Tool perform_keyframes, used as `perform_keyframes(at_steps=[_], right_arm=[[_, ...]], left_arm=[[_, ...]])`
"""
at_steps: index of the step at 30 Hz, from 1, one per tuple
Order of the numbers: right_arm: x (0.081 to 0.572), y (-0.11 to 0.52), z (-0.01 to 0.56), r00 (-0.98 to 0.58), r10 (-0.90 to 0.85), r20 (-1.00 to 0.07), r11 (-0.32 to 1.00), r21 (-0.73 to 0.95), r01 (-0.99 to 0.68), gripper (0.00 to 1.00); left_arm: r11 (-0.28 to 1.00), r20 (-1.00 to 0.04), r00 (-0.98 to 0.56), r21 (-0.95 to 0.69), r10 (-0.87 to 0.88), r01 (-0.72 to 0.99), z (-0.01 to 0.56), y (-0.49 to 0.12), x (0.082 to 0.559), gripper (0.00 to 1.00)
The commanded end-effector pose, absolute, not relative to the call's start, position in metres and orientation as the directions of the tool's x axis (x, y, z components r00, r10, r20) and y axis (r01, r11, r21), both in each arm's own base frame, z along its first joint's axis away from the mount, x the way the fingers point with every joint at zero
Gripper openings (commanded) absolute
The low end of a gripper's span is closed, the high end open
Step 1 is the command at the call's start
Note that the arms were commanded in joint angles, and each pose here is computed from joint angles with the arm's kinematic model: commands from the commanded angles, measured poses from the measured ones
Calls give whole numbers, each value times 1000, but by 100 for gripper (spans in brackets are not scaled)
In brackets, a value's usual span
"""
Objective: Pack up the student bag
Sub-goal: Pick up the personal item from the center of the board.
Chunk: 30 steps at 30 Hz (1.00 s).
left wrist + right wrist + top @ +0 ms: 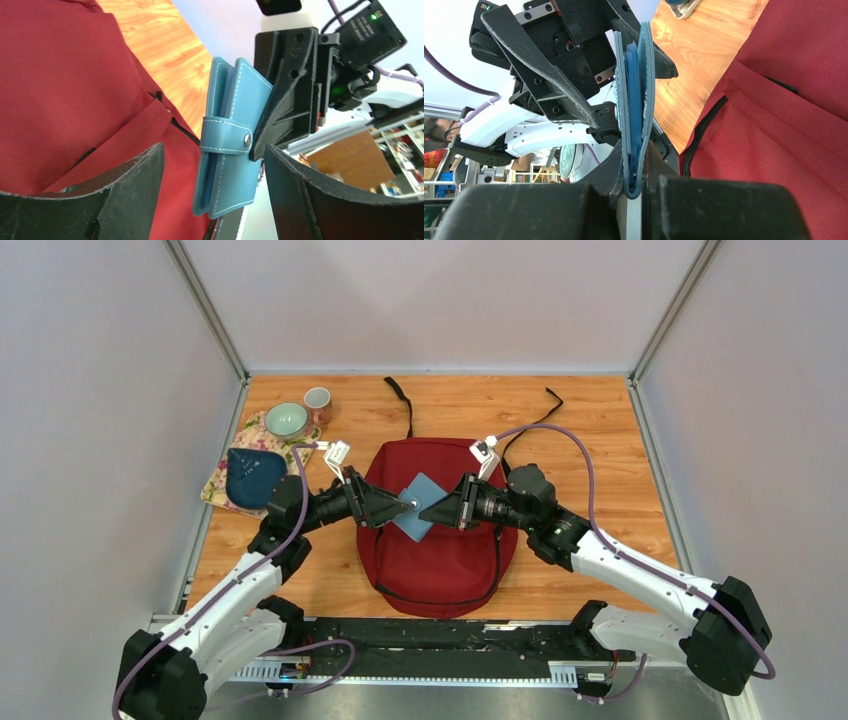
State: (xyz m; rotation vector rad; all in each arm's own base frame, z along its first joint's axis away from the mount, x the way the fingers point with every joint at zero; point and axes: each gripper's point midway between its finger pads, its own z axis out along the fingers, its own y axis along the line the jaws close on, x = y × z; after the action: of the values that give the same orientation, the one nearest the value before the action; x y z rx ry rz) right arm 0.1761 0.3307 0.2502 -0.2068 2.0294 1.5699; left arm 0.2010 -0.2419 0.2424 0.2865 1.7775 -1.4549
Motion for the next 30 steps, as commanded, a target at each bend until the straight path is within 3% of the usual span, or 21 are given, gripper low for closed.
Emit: perform_keyframes(at_steps=[1, 7, 10, 16, 17, 20, 21, 24, 30], right_arm=[[172, 332, 276, -801, 222, -556, 239, 827, -508, 0], [172, 331, 278, -800, 234, -553, 234, 830, -506, 0], [171, 332, 279, -802, 230, -551, 225, 832, -508, 0], [170, 332, 279, -804, 227, -549, 220, 833, -507, 0], [170, 332, 280, -803, 226, -551, 218, 832, -510, 0], [172, 332, 275, -806, 222, -549, 239, 832, -501, 20], [172, 331, 271, -811, 219, -542, 253, 835, -489, 39], [175, 328, 265, -808, 229, -542, 286, 831, -477, 62], [184, 319, 256, -802, 281, -526, 324, 839, -437, 67]], left_arm=[[156, -714, -646, -694, -269, 703, 266, -251, 180, 80], [149, -712, -656, -698, -250, 701, 259, -250, 174, 79], [152, -706, -661, -704, -254, 694, 254, -249, 173, 67], [147, -694, -673, -716, -256, 683, 249, -249, 172, 19], [146, -695, -672, -715, -254, 684, 250, -250, 173, 6], [151, -689, -678, -721, -258, 676, 248, -250, 174, 0], [154, -685, -679, -725, -262, 672, 247, -249, 175, 0], [154, -677, -682, -732, -275, 664, 246, -249, 175, 0], [130, -654, -668, -742, -356, 658, 251, -245, 178, 0]])
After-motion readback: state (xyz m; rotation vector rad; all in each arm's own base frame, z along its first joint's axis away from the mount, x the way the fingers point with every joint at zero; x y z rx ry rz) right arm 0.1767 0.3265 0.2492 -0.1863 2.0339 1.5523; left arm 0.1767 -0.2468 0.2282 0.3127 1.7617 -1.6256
